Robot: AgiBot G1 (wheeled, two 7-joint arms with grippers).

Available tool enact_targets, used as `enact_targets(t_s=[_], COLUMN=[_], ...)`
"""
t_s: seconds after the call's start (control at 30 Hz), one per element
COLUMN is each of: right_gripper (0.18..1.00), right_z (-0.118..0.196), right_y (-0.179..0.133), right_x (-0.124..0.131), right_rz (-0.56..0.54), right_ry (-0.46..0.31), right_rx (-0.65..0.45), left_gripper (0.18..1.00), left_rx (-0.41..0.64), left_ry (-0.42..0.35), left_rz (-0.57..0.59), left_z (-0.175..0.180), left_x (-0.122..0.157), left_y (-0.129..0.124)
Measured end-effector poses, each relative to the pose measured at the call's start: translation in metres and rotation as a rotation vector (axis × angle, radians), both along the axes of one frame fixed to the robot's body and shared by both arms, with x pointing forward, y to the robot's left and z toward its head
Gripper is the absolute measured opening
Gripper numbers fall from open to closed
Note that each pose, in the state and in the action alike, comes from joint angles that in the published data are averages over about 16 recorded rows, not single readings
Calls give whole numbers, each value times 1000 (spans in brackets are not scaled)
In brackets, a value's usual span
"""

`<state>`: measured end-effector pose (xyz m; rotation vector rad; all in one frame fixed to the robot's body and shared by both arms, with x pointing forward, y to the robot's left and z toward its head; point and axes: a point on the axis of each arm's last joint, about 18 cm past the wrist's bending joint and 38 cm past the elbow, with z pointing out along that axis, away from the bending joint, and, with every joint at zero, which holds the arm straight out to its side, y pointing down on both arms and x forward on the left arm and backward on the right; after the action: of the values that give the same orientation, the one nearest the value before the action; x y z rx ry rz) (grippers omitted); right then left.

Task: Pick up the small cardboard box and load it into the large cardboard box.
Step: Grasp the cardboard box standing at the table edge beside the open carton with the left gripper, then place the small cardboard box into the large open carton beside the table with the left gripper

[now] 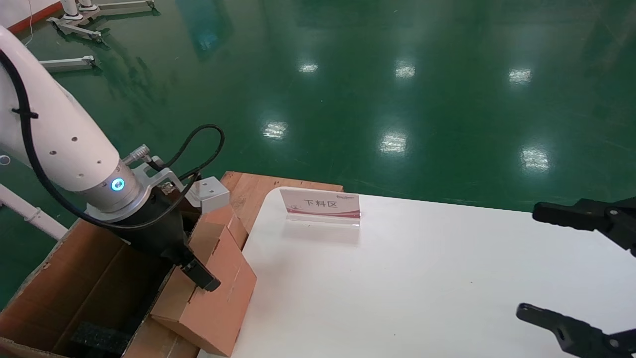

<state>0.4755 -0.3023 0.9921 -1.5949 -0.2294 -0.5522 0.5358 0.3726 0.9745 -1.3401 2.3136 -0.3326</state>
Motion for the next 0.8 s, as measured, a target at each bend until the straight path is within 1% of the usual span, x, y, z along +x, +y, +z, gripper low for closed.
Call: enact_targets(t_s=[0.1,0.3,0.6,0.8], right_gripper=[865,755,537,405], right_z=[0,0,0,0], right_y=[0,0,0,0], right_x=[0,0,0,0], right_rz=[0,0,0,0], right_ry=[0,0,0,0], right_rx=[0,0,0,0], left_gripper=[820,698,490,371], left_rx=[0,1,-4,-36], left_ry=[0,0,-3,-35], left_rz=[0,0,-2,-15], left_z=[0,0,2,17], left_x=[0,0,1,-1], left_y=[0,0,0,-3])
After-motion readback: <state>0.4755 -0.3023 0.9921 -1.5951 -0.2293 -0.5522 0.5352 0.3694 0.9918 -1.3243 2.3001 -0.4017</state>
